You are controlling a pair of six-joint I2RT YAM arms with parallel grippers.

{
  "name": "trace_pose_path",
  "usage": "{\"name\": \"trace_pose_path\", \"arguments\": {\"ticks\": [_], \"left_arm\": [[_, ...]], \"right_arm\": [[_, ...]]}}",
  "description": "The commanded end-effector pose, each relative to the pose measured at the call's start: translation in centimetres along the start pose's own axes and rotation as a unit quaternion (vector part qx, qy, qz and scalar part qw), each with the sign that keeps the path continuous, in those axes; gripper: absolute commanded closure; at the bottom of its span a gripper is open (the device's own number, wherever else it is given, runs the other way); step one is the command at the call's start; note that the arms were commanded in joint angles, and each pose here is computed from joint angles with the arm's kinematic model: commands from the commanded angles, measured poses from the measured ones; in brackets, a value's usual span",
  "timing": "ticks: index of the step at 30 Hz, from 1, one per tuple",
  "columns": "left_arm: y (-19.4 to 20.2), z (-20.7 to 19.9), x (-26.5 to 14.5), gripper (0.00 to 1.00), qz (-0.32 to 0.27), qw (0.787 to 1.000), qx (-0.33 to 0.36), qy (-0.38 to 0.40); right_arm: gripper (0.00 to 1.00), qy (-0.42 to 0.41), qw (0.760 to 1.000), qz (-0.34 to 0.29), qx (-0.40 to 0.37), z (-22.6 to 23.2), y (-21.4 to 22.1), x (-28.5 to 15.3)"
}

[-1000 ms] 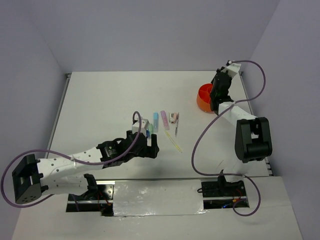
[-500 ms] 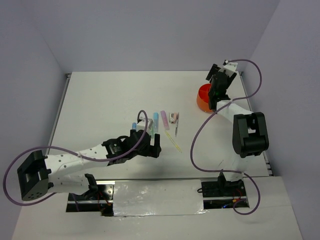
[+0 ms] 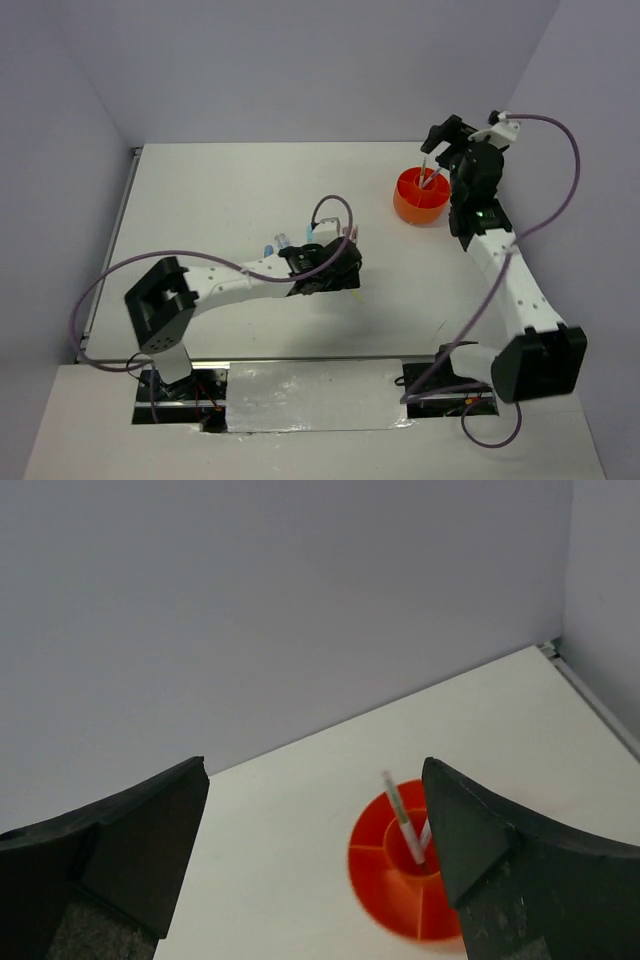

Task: Sort the stationery into containers
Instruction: Place the pen in the storage box, then pick up the pen from the center of the board.

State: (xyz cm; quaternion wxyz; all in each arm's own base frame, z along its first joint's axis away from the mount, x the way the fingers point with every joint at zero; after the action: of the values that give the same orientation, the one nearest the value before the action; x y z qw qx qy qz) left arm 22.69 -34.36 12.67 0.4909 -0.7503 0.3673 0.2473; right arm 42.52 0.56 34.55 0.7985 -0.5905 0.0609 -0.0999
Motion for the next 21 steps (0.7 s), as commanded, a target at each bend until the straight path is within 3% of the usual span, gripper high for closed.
{"name": "trace_pose_path", "arguments": {"ticks": [1,3,8,12,21], "left_arm": [[1.7,-0.4,3.0,0.10,0.030,0.998,-0.021,-0.056],[2.2,-1.2,3.5,0.11,0.047,0.995,-0.022,-0.080],[4.5,-1.1,5.6,0.17,0.055,0.989,-0.037,-0.131],[4.3,-2.6,6.1,0.19,0.048,0.989,-0.048,-0.132],[4.0,-0.3,6.6,0.23,0.024,0.977,-0.053,-0.205]], "right_arm": [[0.06,-0.042,0.993,0.101,0.050,0.7,2.1,-5.1],[0.06,-0.095,0.986,0.128,0.054,1.6,2.8,-7.8],[0.07,-0.114,0.974,0.187,0.058,0.4,7.1,-12.2],[0.08,-0.130,0.975,0.165,0.071,-0.3,6.9,-14.8],[0.08,-0.166,0.970,0.164,0.068,-0.1,6.0,-17.8]]}}
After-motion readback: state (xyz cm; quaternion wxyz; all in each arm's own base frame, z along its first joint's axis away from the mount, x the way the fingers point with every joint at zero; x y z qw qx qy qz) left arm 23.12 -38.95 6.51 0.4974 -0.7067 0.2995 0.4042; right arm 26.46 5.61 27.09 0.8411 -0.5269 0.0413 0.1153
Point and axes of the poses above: each gripper's point midway between its finger pads, its own x axis out along the fingers, its own z axis along the line the jaws close on, y = z × x, the point moved 2 cm from there along -x, back along the fingers, and after that the axes turned 4 degrees about -x, right-handed, at the moved point
